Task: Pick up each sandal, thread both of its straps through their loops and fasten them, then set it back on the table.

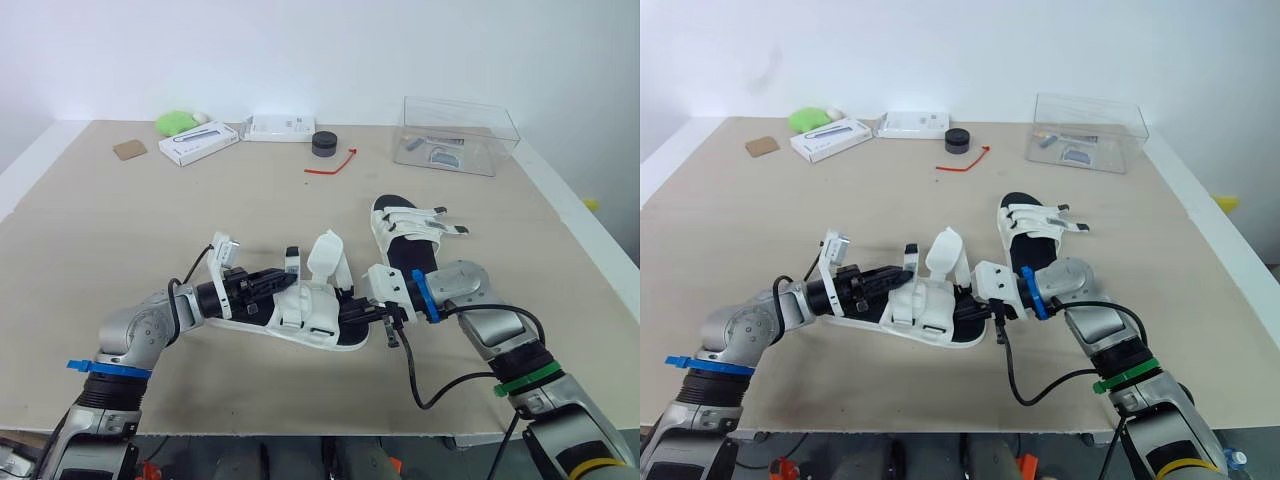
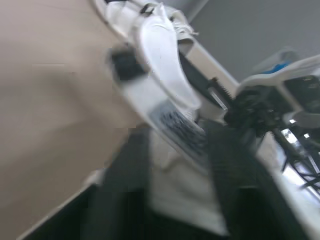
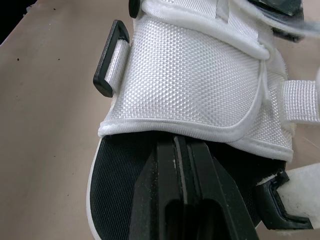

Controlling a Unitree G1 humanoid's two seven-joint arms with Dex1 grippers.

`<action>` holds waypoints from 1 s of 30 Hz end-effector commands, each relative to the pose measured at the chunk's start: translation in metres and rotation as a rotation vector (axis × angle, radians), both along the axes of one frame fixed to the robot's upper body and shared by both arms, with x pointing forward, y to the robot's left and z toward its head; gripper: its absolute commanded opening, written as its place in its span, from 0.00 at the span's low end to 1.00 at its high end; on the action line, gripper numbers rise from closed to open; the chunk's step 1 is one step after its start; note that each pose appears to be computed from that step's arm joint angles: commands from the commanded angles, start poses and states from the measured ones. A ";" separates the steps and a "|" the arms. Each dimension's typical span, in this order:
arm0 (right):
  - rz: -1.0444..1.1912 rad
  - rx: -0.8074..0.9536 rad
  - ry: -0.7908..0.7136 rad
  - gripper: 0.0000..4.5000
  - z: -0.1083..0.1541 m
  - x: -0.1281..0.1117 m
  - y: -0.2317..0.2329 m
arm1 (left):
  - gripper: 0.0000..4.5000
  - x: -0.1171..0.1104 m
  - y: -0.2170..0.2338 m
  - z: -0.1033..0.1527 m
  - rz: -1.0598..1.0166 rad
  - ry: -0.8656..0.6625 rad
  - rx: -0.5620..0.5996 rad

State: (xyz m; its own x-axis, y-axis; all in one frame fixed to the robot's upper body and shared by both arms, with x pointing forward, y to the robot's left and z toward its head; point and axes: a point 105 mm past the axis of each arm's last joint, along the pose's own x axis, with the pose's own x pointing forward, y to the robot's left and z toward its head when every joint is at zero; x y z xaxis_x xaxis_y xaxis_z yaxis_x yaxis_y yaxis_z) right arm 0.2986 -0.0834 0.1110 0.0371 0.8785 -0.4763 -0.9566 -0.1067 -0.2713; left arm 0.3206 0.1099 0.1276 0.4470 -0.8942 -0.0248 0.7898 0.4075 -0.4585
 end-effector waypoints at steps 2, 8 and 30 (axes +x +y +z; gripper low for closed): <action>-0.033 -0.050 0.008 0.00 -0.007 0.003 -0.009 | 0.80 0.006 0.012 0.027 -0.012 -0.136 0.042; -0.033 -0.047 0.007 0.00 -0.007 0.004 -0.007 | 0.80 0.022 0.004 0.056 0.002 -0.306 0.063; -0.040 -0.043 0.003 0.00 -0.009 0.005 -0.006 | 0.01 0.025 -0.027 0.016 -0.235 -0.192 0.186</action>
